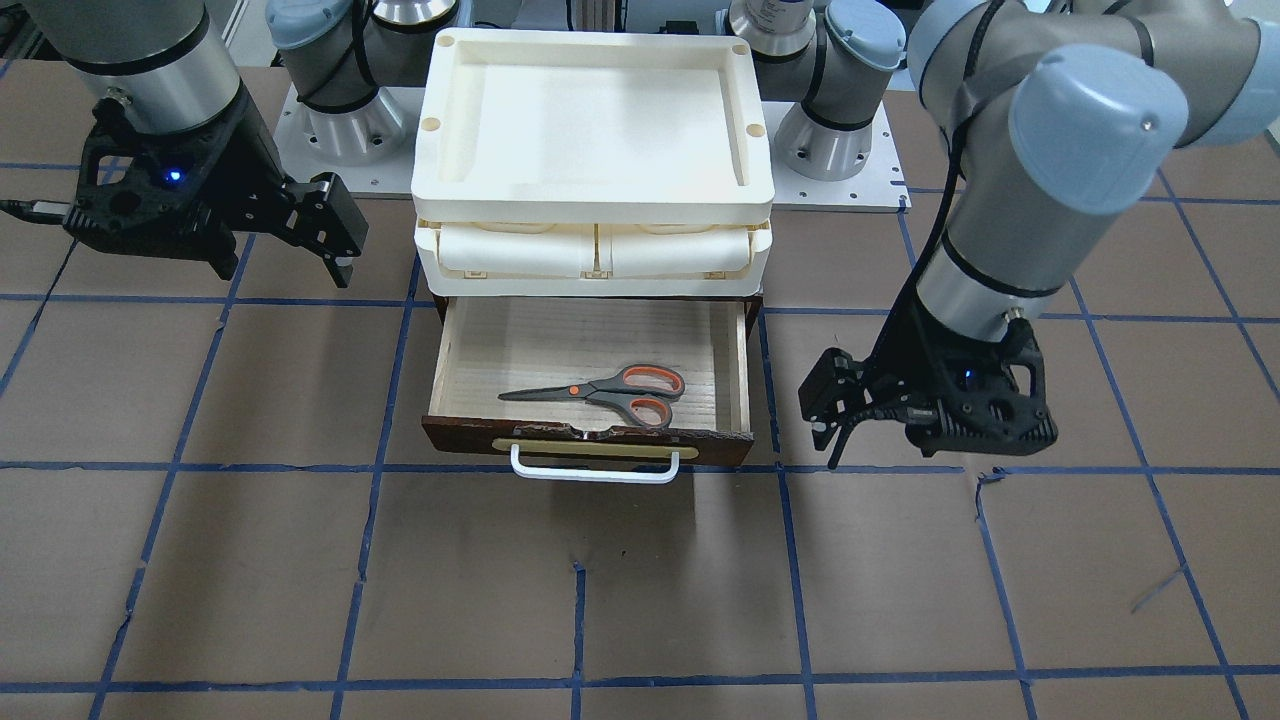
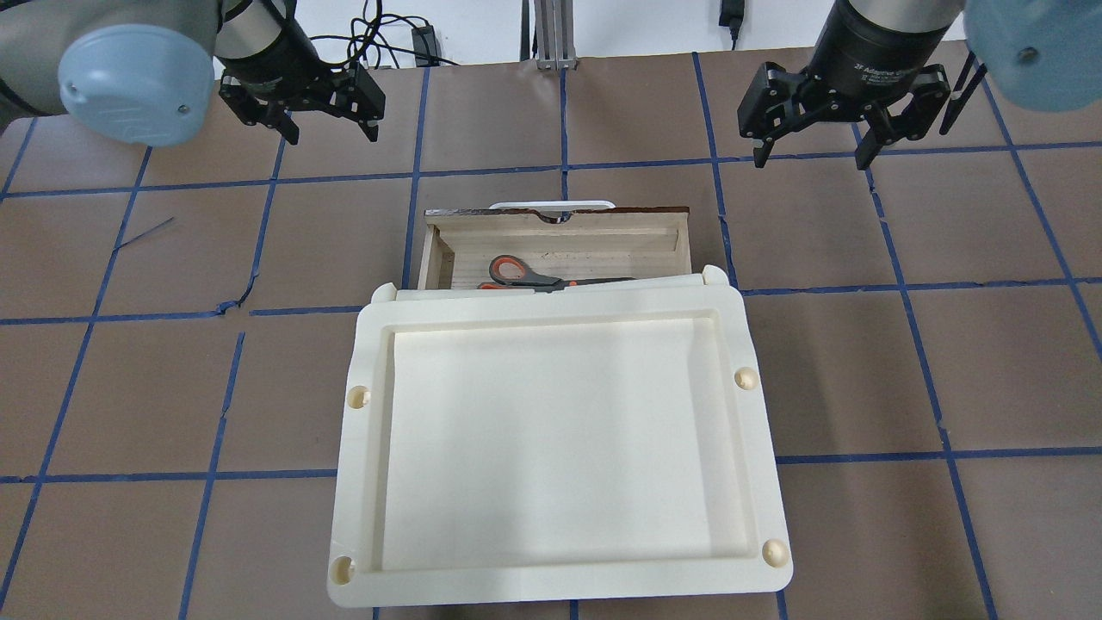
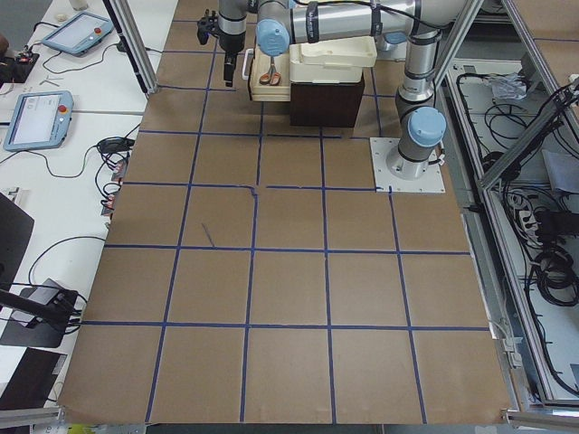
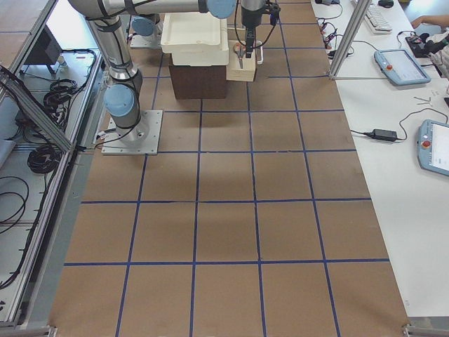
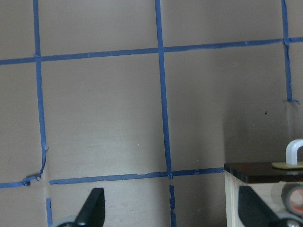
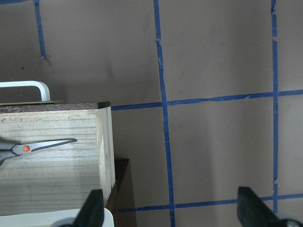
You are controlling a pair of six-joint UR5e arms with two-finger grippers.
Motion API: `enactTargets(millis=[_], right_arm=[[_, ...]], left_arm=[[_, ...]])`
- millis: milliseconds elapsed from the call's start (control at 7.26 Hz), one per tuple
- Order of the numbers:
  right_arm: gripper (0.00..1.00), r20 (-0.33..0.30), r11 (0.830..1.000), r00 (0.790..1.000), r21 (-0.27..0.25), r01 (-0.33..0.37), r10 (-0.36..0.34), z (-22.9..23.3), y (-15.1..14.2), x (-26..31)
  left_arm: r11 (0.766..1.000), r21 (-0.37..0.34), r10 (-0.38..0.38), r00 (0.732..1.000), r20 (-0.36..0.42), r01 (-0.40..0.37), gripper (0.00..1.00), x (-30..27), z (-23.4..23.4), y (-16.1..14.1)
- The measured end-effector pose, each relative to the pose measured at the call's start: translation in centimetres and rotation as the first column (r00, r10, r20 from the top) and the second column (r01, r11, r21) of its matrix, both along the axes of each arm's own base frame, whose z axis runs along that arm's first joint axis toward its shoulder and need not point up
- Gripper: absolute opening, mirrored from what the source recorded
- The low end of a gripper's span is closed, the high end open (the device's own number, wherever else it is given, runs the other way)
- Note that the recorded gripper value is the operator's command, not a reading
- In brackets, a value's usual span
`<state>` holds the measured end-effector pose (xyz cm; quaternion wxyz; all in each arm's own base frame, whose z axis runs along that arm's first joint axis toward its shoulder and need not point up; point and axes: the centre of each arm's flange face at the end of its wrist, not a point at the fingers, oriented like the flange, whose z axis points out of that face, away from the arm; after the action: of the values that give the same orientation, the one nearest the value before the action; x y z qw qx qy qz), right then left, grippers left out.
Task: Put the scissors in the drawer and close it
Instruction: 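Move the left gripper over to the drawer front near its handle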
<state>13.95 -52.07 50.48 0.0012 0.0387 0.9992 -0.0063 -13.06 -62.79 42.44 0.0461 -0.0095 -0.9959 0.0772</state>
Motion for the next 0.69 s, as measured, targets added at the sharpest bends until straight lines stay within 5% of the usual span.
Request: enactTargets(millis=[275, 689], right_arm=[[1.0, -0.001, 1.0, 1.0, 0.013, 0.005, -0.005, 0.0, -0.2, 0.2], [1.0, -0.007, 1.0, 1.0, 0.027, -0.005, 0.006, -0.3, 0.0, 0.2]], left_arm=[[0.999, 0.031, 0.012, 0.998, -0.059, -0.01, 1.0, -1.1, -4.4, -3.3], [0.99, 0.144, 0.009, 0.998, -0.067, 0.001, 1.0, -4.0, -8.6, -2.8]])
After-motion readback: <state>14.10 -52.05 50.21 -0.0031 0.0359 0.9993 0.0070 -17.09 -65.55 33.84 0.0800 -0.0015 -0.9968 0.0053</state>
